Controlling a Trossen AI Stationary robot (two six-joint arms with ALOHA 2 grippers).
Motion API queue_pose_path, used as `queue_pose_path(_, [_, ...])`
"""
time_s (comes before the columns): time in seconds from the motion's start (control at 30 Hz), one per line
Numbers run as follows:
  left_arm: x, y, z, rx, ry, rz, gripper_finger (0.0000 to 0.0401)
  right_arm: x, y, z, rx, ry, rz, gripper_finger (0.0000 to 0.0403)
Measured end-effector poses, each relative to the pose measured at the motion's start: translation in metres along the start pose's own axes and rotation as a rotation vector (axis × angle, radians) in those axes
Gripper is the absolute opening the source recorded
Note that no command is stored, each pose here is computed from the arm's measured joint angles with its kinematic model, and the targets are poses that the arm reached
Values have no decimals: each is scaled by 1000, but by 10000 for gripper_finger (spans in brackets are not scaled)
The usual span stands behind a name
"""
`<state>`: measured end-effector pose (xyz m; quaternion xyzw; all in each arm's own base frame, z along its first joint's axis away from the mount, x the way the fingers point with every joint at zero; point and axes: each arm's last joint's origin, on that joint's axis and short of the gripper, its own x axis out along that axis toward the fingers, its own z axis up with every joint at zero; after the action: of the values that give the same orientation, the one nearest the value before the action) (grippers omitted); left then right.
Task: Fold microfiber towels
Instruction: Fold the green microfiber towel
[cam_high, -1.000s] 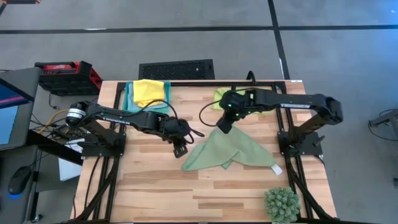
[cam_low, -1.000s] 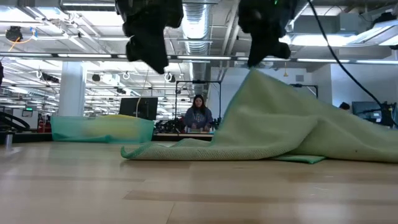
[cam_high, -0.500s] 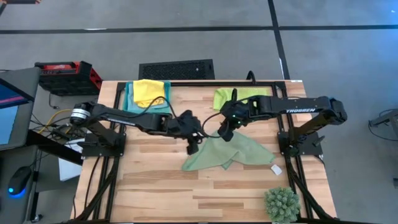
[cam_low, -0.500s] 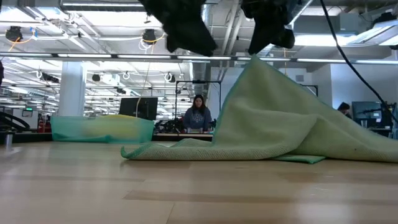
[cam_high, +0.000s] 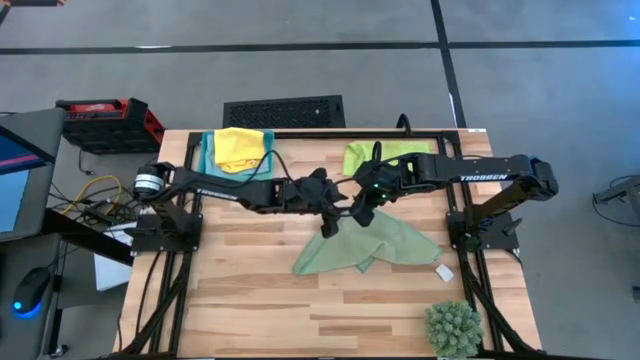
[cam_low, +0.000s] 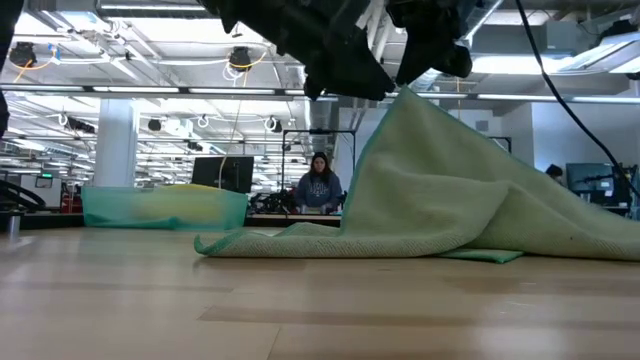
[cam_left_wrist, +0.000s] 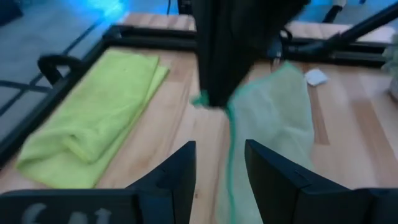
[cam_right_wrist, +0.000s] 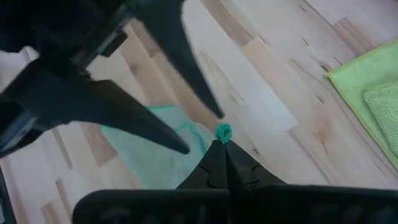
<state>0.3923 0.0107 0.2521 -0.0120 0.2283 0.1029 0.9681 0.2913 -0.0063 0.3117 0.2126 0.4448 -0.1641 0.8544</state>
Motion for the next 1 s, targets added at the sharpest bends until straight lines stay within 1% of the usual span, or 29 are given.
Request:
queue_pose_path(0.13, [2, 9, 1, -10, -3, 1, 130, 0, 0, 1, 1, -5, 3, 0])
queue_pose_path(0.27, [8, 11, 0, -36, -15, -89, 130, 0, 0, 1, 1, -5, 5, 1])
queue_pose_path(0.3, [11, 10, -4, -49, 5, -106, 130, 0, 0, 1, 0, -5, 5, 1])
queue_pose_path(0.37, [20, 7, -8, -63, -11, -139, 130, 0, 0, 1, 0, -5, 6, 1])
queue_pose_path(0.4, [23, 6, -12, -67, 5, -146, 130, 0, 0, 1, 0, -6, 7, 1])
queue_pose_path(0.5, [27, 4, -14, -82, 9, -140, 130, 0, 1, 1, 0, -12, 11, 1])
queue_pose_path(0.57, [26, 5, -10, -84, -21, -119, 130, 0, 1, 1, 0, -12, 11, 1])
queue_pose_path(0.77, [22, 8, -2, -50, -76, -116, 129, 0, 1, 1, 0, -13, 12, 1])
queue_pose_path(0.87, [22, 8, -3, -58, -70, -120, 109, 0, 1, 1, 0, -13, 13, 1])
queue_pose_path(0.93, [22, 8, -3, -58, -70, -120, 78, 0, 1, 1, 0, -14, 13, 1])
queue_pose_path(1.0, [22, 8, -3, -72, -69, -119, 35, 0, 1, 2, 0, -14, 13, 1])
